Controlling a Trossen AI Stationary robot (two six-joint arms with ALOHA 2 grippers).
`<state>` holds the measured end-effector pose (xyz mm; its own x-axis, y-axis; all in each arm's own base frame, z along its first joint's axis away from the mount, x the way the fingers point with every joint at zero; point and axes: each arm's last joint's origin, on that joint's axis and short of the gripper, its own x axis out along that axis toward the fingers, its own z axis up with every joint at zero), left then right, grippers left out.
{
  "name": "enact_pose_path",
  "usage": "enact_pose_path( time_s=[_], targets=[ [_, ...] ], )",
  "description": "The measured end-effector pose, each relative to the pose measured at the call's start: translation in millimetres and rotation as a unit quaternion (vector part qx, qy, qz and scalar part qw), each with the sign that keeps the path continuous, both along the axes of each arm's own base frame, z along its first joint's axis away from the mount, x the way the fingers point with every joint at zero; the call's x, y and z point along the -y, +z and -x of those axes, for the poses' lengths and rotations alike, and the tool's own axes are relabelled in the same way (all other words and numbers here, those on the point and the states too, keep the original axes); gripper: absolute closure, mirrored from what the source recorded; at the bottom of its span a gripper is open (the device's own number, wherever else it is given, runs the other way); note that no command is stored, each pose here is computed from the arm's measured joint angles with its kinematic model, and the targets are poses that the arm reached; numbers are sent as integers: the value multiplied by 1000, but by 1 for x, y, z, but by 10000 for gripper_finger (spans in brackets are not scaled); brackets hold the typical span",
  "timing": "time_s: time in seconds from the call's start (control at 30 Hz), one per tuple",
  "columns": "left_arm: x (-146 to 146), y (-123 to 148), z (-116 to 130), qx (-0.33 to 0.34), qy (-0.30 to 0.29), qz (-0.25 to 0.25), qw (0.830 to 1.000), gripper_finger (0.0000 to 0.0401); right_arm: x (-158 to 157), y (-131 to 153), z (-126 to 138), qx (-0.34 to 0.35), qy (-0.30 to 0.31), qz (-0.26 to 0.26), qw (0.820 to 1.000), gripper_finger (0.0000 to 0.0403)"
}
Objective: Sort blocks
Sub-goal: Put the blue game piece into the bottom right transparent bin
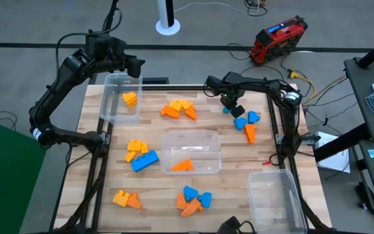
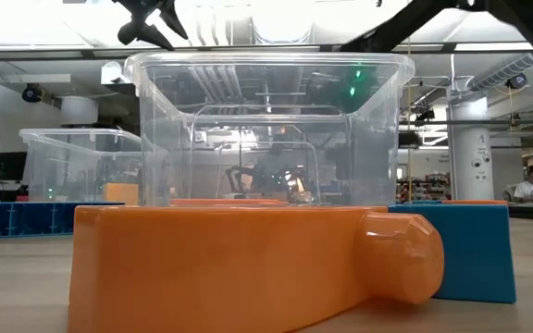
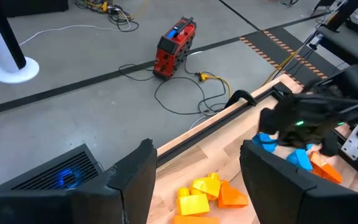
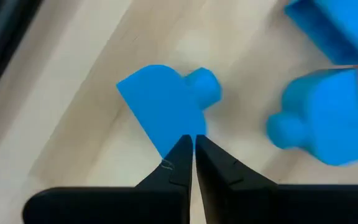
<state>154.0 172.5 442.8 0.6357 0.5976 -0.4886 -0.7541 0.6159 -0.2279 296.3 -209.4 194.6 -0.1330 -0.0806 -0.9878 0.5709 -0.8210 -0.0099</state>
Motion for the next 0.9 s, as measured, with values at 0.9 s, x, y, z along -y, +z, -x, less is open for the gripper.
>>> enact_pose_path(
  time_s=[0.9],
  targets=[
    [0, 4, 0, 14, 0, -15, 1000, 194, -18, 136, 14, -16, 658, 89, 748, 390]
  ],
)
